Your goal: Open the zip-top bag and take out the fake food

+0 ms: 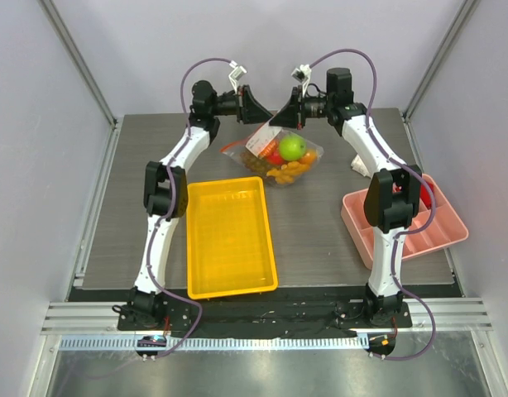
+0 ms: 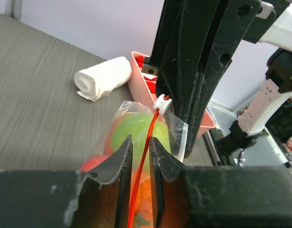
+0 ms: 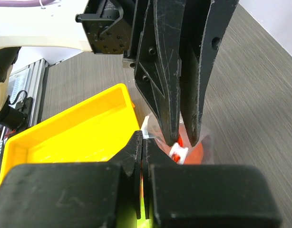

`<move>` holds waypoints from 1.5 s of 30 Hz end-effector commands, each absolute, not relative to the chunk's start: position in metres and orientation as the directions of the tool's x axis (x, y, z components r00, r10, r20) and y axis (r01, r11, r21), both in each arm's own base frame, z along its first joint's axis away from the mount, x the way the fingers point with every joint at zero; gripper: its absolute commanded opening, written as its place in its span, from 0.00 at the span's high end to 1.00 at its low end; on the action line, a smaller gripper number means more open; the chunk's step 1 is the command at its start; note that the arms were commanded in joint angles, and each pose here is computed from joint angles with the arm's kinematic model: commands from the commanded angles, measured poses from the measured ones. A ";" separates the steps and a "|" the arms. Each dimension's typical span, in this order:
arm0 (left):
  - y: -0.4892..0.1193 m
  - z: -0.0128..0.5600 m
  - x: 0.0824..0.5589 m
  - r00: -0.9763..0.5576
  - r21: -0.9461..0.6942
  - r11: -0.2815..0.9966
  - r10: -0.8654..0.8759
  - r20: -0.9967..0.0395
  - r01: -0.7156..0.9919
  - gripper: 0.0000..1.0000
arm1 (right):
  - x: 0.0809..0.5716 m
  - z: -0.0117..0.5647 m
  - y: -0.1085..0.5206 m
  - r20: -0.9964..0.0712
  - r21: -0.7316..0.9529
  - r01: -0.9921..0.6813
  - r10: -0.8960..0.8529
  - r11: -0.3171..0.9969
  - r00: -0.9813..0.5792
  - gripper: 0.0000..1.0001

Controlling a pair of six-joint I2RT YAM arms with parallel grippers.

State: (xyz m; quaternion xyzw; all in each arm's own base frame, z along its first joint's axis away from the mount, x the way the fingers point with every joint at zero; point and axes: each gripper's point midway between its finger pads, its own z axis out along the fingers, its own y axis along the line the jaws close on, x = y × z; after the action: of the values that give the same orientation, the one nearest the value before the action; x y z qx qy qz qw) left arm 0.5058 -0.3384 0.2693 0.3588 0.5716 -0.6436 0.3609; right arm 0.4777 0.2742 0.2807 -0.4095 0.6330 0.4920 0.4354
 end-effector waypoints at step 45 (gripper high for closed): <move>-0.215 0.290 0.447 -0.479 -0.596 0.602 -0.367 -0.797 0.531 0.90 | 0.658 0.224 0.269 -0.967 0.195 -0.597 0.049 0.779 -0.251 0.00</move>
State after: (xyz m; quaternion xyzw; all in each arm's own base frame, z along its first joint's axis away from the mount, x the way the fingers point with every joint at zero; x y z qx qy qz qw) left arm 0.4575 -0.2189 0.2762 0.0499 0.7439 -0.4510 0.4907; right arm 0.6504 0.2826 0.2041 -0.2084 0.7422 0.3105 0.5562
